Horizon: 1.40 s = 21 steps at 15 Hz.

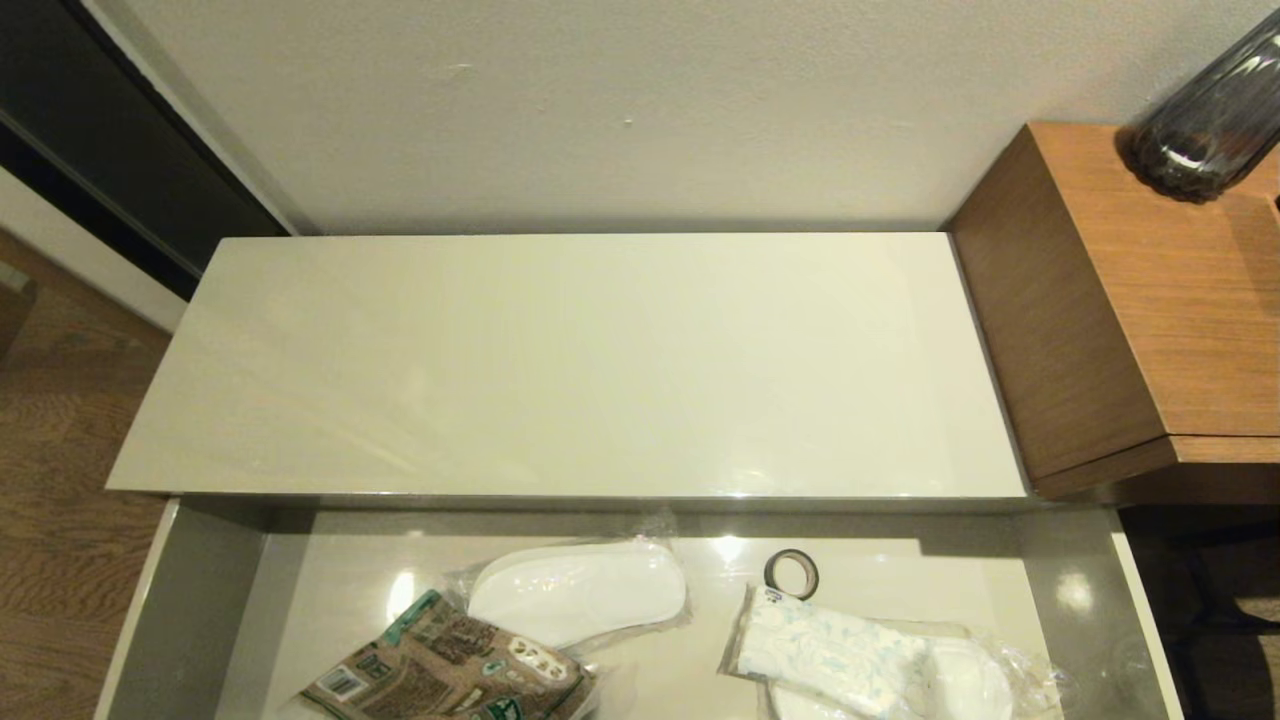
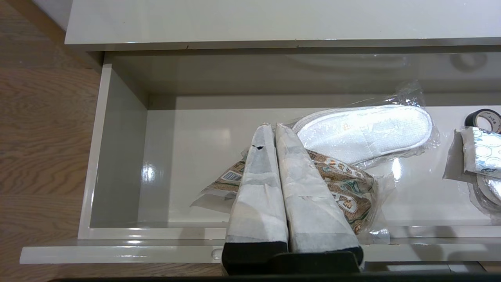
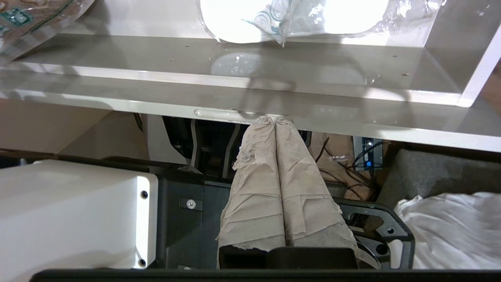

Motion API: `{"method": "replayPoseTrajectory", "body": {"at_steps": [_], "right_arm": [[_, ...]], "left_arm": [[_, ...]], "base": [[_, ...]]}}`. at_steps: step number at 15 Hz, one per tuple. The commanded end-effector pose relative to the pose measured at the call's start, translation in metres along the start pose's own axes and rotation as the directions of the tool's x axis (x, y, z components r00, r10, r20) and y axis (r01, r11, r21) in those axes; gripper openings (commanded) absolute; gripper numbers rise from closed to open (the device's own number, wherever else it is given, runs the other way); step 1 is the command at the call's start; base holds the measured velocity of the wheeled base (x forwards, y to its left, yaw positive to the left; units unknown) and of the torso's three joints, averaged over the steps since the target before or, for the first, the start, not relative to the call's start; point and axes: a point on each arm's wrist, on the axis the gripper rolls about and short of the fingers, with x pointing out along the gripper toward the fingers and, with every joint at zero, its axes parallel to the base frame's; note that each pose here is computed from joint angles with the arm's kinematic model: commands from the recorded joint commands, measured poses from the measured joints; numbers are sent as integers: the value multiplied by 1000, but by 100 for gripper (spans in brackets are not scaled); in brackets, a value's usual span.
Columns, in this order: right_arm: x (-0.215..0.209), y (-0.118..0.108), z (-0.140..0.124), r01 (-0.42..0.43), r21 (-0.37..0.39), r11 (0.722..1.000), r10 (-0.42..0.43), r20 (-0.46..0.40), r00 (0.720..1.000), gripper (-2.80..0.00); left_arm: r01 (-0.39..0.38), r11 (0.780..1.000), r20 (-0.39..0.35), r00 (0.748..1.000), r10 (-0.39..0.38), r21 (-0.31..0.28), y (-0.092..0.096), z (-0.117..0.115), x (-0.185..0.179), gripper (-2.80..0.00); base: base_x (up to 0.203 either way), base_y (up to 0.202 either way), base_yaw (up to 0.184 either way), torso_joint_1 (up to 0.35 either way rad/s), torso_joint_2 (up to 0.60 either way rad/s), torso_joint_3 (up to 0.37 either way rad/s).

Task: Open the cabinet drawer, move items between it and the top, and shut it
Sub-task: Take out the tissue from the drawer

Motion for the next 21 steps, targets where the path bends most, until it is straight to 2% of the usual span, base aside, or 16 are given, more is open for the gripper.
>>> {"method": "replayPoseTrajectory", "body": {"at_steps": [1,4,5,7,8,9,10,12,14,17,19,21], "right_arm": [[-5,-2,-4,16,-3,1000,-16,-34,999,-280],[-4,0,3,59,-16,998,-59,-45,997,-280],[-4,1,6,65,-42,997,-67,-38,997,-280],[-3,3,9,37,-203,979,-43,-25,999,-280],[1,4,9,2,-293,956,-10,-25,1000,-280],[8,7,12,-36,-358,933,34,-13,999,-280],[15,9,16,-53,-391,919,50,-18,999,-280],[47,17,29,-66,-428,901,35,-80,996,-280],[87,23,42,-73,-438,896,21,-122,992,-280],[127,28,58,-52,-436,898,20,-77,997,-280],[129,29,67,12,-439,898,-25,-24,999,-280],[123,27,81,150,-454,878,-147,44,988,-280]], "left_arm": [[1,1000,-2,1000,-1,0,0,0,0,-280],[-1,1000,-2,1000,1,0,0,0,0,-280],[1,1000,-2,1000,-1,0,0,0,0,-280],[0,1000,-2,1000,0,0,0,0,0,-280],[1,1000,-2,1000,-1,0,0,0,0,-280],[1,1000,-2,1000,-1,0,0,0,0,-280],[1,1000,-2,1000,-1,0,0,0,0,-280],[1,1000,-2,1000,-1,0,0,0,0,-280],[1,1000,-2,1000,-1,0,0,0,0,-280],[1,1000,-2,1000,-1,0,0,0,0,-280],[1,1000,-2,1000,-1,0,0,0,0,-280],[0,1000,-2,1000,0,2,0,0,0,-280]], "base": [[0,0,0,0,0,0],[0,0,0,0,0,0],[0,0,0,0,0,0],[0,0,0,0,0,0],[0,0,0,0,0,0],[0,0,0,0,0,0],[0,0,0,0,0,0],[0,0,0,0,0,0],[0,0,0,0,0,0],[0,0,0,0,0,0],[0,0,0,0,0,0],[0,0,0,0,0,0]]}}
